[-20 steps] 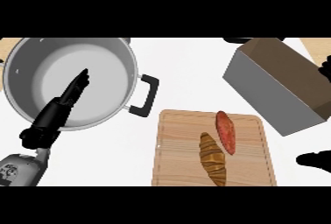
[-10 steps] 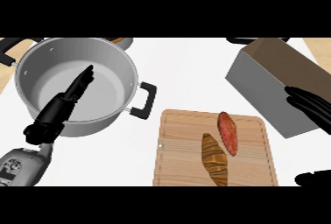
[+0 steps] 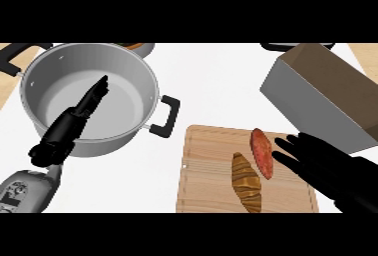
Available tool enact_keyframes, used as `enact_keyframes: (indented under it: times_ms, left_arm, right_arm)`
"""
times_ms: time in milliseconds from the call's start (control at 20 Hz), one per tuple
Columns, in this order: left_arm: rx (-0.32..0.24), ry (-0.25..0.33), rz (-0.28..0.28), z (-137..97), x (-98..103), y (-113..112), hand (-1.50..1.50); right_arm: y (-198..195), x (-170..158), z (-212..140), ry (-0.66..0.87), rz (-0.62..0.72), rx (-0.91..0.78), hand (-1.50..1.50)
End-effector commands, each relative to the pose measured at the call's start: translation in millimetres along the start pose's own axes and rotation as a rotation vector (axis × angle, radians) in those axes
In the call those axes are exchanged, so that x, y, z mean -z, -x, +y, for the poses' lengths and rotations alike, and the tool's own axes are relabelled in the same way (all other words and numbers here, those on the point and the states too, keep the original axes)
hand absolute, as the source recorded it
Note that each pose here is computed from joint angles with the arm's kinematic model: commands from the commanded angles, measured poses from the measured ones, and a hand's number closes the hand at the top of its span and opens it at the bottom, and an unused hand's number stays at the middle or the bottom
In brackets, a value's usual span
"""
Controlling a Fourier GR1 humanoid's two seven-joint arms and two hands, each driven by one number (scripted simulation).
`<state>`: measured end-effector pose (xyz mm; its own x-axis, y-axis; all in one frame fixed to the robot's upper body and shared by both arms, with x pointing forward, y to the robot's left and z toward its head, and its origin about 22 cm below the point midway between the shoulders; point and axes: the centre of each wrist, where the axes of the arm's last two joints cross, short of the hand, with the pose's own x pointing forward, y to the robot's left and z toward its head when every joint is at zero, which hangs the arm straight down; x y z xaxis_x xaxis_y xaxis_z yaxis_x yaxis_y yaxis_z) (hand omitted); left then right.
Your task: Pick the croissant from the cutting board and place it in the cardboard box
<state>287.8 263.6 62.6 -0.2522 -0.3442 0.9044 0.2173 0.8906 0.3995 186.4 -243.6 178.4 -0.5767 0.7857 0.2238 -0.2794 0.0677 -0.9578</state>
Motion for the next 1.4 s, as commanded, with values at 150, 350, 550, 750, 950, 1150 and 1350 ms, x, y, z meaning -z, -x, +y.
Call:
enact_keyframes:
  times_ms: [150,350,550,750,950,1150,1350]
  left_arm:
    - [-0.004,0.015,-0.003,0.3,6.7,-10.9,0.00]
    - [0.001,-0.001,-0.001,15.5,-5.4,-8.0,0.00]
    - [0.003,-0.009,0.009,-2.9,11.3,6.0,0.00]
    - [0.010,0.011,0.004,-3.3,-0.9,19.4,0.00]
    - [-0.015,0.000,0.001,6.0,5.4,16.2,0.00]
    - [-0.002,0.006,-0.006,1.9,8.4,14.4,0.00]
    - [-0.017,-0.004,-0.006,20.5,10.1,14.1,0.00]
  right_arm:
    - [-60.3,12.3,25.0,-0.114,0.101,-0.105,-1.50]
    - [-68.3,34.0,22.9,-0.159,0.161,-0.104,-1.50]
    - [-91.9,54.9,45.3,-0.193,0.155,-0.094,-1.50]
    - [-90.5,49.7,48.5,-0.197,0.211,-0.091,-1.50]
    - [-95.7,57.2,53.9,-0.147,0.231,-0.142,-1.50]
    - [-72.8,80.2,59.3,-0.139,0.244,-0.132,-1.50]
    - [-92.1,84.1,69.0,-0.176,0.255,-0.168,-1.50]
